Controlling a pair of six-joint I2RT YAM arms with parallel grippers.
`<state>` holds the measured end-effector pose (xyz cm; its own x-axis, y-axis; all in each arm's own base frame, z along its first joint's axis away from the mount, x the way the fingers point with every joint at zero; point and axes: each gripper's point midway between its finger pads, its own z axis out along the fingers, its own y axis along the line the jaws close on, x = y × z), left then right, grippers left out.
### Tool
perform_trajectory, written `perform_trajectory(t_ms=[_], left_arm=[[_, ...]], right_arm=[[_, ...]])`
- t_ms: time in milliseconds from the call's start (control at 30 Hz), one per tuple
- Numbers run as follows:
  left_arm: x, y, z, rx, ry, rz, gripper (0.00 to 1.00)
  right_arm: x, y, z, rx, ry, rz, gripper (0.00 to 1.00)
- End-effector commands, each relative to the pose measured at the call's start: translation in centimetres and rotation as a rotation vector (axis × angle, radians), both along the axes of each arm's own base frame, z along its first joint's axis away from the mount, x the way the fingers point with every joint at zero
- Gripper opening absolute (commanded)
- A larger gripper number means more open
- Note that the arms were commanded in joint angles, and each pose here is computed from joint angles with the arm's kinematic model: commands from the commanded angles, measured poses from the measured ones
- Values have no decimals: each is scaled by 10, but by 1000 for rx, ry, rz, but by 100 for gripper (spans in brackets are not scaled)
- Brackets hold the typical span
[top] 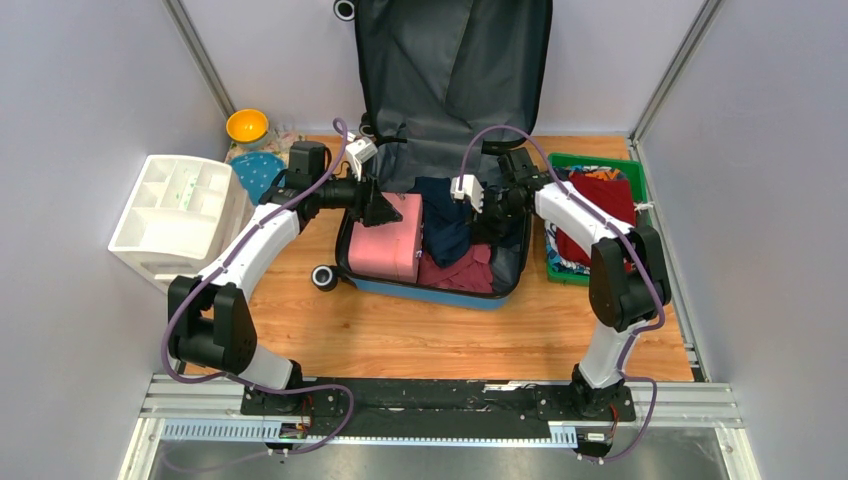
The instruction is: Open, take out, and arrange the luggage
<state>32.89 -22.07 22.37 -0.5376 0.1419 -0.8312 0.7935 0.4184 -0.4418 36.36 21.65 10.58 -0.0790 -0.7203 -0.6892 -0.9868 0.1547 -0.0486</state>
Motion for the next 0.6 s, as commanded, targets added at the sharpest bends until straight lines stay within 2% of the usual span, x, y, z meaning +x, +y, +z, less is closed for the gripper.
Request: perform_trajectory(t_ms=[0, 200, 367, 567], left_arm=[[1, -1, 9, -28, -30, -23, 67], [0, -1, 9, -32, -24, -25, 67], [0, -1, 9, -32, -27, -23, 67], [1, -1, 9, -32, -27, -21, 67]], right_arm=[[0, 6, 21, 38, -4, 29, 53], [-3, 7, 25, 54, 31, 32, 58], [7, 1, 20, 13, -4, 9, 54], [5, -4, 10, -38, -65, 57, 57]])
